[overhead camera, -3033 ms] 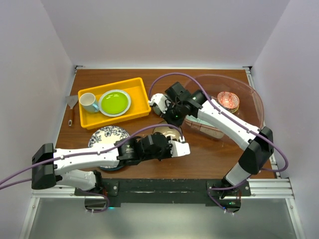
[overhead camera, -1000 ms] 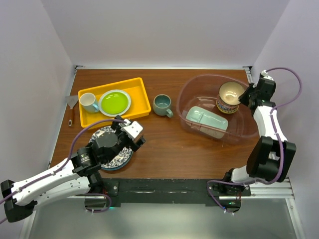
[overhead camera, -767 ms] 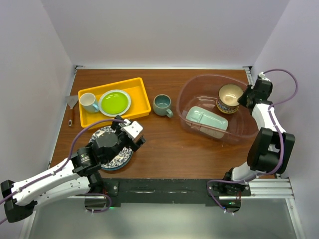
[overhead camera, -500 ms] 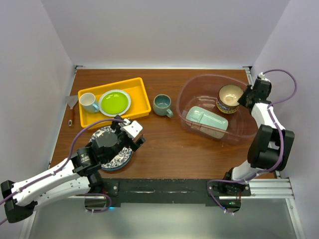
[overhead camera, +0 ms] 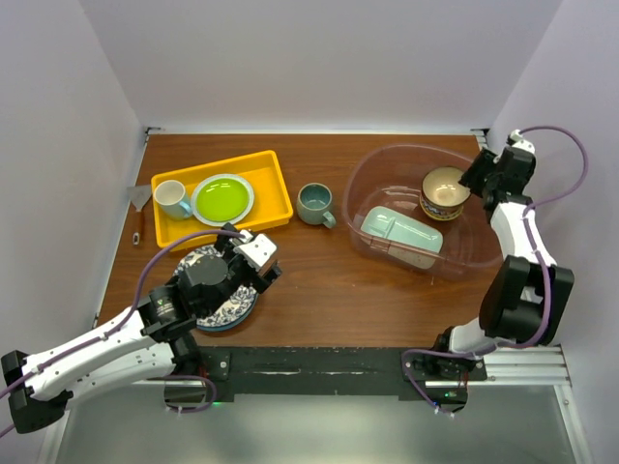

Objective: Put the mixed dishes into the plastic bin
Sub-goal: Place the bowl in the plastic bin.

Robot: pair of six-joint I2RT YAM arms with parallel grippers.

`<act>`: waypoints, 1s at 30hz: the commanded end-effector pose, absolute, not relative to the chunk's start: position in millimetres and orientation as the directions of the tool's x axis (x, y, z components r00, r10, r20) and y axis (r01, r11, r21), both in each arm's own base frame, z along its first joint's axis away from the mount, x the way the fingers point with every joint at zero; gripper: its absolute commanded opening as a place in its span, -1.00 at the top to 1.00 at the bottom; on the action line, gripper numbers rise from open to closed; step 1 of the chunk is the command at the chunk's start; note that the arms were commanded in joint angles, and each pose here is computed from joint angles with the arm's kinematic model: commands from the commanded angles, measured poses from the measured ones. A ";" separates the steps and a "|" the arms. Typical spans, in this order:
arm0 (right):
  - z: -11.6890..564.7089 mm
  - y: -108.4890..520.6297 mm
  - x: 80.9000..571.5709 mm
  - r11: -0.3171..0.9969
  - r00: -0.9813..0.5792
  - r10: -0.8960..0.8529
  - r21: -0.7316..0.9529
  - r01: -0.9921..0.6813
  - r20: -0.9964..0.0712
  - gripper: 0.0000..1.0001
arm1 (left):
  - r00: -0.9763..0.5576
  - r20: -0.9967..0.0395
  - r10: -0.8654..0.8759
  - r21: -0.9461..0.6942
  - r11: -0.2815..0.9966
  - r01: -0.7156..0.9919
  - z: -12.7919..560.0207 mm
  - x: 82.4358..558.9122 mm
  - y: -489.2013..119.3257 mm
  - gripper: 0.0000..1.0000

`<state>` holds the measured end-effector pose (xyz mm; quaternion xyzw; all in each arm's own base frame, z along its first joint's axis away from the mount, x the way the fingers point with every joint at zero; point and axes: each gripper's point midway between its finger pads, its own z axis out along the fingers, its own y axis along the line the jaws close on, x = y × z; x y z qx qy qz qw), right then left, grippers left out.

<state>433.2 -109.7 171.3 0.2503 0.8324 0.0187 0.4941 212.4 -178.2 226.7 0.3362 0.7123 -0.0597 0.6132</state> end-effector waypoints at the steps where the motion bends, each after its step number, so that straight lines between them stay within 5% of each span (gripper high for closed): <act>1: 237.7 -111.1 430.1 0.907 -0.255 0.348 0.255 0.335 -0.902 -0.26 | -0.008 -0.926 0.379 0.315 0.780 0.541 232.0 215.0 -179.3 -1.00; 5: 270.2 -93.8 412.3 0.950 -0.235 0.268 0.215 0.228 -0.934 -0.34 | -0.007 -0.926 0.377 0.314 0.781 0.541 232.3 215.2 -179.3 -1.00; 10: 294.6 -37.7 379.7 0.985 -0.240 0.113 0.141 -0.103 -0.964 -0.38 | -0.013 -0.925 0.380 0.313 0.782 0.539 230.3 216.3 -179.7 -1.00; 16: 308.5 23.2 334.3 0.894 -0.170 0.006 0.082 -0.441 -0.985 -0.37 | -0.025 -0.925 0.380 0.314 0.798 0.515 229.1 220.0 -174.9 -1.00; 30: 282.7 55.6 312.4 0.766 -0.199 -0.016 0.116 -0.632 -0.980 -0.50 | -0.092 -0.924 0.372 0.285 0.827 0.484 218.3 228.1 -173.5 -1.00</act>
